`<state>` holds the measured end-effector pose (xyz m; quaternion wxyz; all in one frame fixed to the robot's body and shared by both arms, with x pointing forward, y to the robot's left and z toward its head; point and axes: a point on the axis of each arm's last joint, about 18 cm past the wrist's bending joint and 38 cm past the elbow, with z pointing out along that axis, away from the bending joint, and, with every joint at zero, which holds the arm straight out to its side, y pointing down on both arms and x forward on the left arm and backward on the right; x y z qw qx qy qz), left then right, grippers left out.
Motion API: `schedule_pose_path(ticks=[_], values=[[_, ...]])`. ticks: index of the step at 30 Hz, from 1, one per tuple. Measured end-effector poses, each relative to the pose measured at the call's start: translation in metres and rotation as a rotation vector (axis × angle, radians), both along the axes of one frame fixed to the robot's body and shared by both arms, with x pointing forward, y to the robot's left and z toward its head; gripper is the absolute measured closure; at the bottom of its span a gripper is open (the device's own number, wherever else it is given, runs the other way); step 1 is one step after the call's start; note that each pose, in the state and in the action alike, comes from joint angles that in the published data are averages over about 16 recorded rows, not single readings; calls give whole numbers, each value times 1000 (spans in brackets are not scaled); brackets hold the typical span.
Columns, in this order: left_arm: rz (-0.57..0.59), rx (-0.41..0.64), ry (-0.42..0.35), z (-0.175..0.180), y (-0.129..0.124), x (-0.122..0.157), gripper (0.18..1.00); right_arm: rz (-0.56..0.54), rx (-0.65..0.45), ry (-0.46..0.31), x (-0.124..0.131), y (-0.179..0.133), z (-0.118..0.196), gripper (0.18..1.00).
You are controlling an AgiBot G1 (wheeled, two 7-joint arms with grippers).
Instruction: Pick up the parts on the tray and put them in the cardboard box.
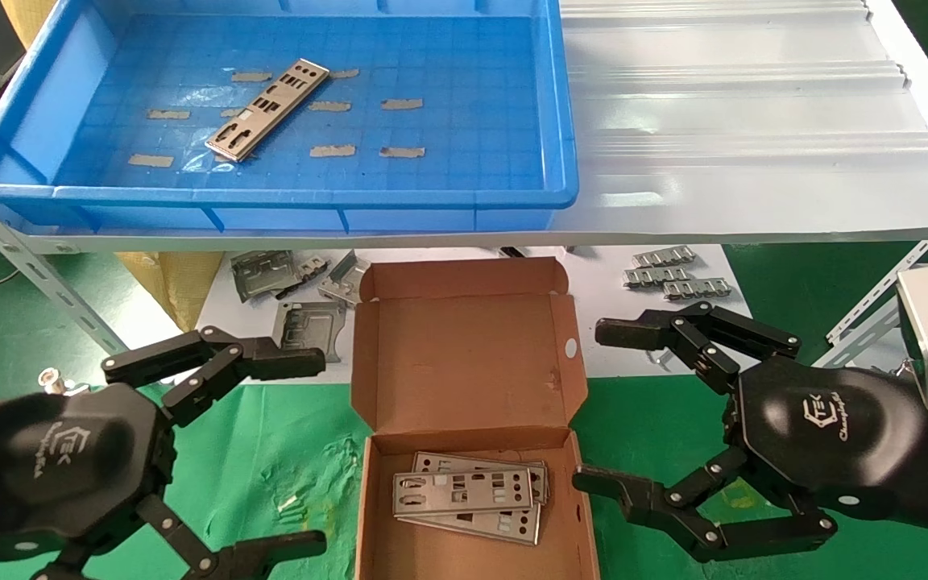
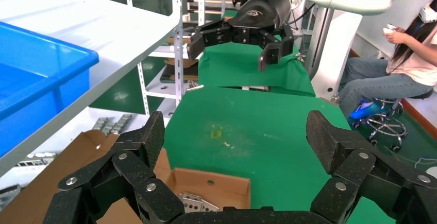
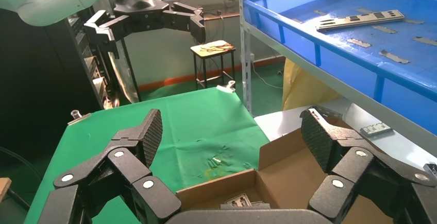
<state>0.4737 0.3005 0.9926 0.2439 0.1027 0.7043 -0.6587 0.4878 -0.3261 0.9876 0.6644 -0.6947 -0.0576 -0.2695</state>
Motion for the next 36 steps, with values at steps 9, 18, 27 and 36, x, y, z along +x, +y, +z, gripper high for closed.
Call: schedule_pose_path(ticks=[9, 18, 27, 36], values=[[-1, 1, -1, 1, 1, -2, 184, 0, 0, 0, 0, 0, 0, 178], [0, 0, 1, 0, 0, 0, 184, 0, 0, 0, 0, 0, 0, 178], [1, 0, 2, -1, -1, 1, 184, 0, 0, 0, 0, 0, 0, 178], [1, 0, 2, -1, -1, 2, 184, 0, 0, 0, 0, 0, 0, 178]])
